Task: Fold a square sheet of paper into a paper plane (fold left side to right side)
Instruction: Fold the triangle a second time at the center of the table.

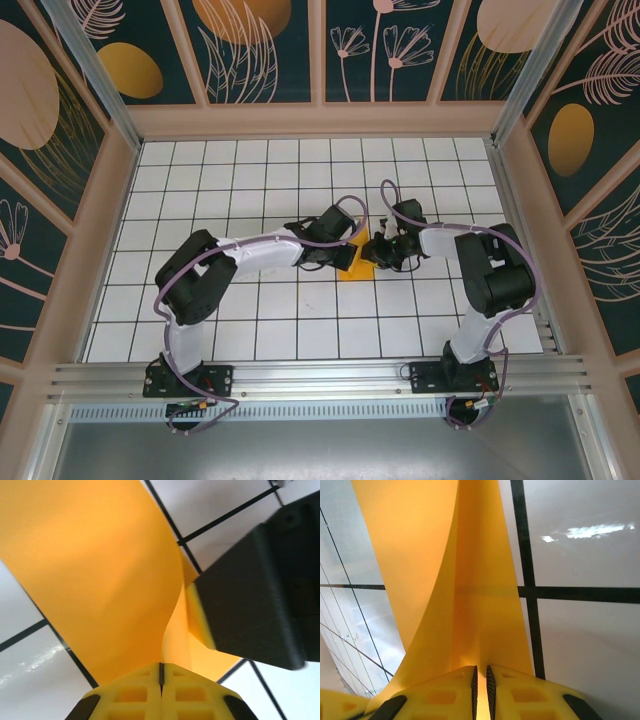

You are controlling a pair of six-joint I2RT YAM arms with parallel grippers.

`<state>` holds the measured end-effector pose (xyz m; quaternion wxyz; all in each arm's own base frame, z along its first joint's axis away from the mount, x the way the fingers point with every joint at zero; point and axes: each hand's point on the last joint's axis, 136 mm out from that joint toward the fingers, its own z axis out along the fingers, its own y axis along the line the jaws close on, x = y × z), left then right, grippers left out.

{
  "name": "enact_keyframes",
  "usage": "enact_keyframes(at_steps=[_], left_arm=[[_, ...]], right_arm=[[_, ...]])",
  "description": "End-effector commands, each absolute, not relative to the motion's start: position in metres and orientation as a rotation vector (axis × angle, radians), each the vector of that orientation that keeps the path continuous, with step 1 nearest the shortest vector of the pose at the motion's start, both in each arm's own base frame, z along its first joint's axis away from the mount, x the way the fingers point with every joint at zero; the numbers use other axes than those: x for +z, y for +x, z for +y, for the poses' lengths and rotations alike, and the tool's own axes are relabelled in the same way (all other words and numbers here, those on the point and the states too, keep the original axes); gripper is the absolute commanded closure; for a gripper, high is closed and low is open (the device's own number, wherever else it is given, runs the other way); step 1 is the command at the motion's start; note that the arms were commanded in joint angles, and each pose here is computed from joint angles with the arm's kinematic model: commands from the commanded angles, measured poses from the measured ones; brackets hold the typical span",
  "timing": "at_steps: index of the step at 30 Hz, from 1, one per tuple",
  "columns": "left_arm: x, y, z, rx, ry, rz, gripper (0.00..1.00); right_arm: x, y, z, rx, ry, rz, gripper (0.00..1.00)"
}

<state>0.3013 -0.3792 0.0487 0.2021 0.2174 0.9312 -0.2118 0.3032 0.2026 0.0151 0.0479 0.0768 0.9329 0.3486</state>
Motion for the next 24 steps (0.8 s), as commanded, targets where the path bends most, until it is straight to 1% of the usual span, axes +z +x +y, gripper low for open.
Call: enact_keyframes(at_steps=[1, 11, 24], left_arm=[[0.040, 0.312, -0.371, -0.507, 0.615, 2.608, 0.92], [0.034, 0.324, -0.365, -0.450, 0.602, 2.600, 0.92], [0.024, 0.331, -0.366, -0.451, 0.597, 2.603, 0.91]], right_arm=[[-0.012, 0.284, 0.194, 0.935, 0.247, 2.964, 0.81], [-0.013, 0.282, 0.195, 0.920, 0.230, 2.973, 0.81], [-0.013, 0.282, 0.198, 0.918, 0.222, 2.976, 0.81]])
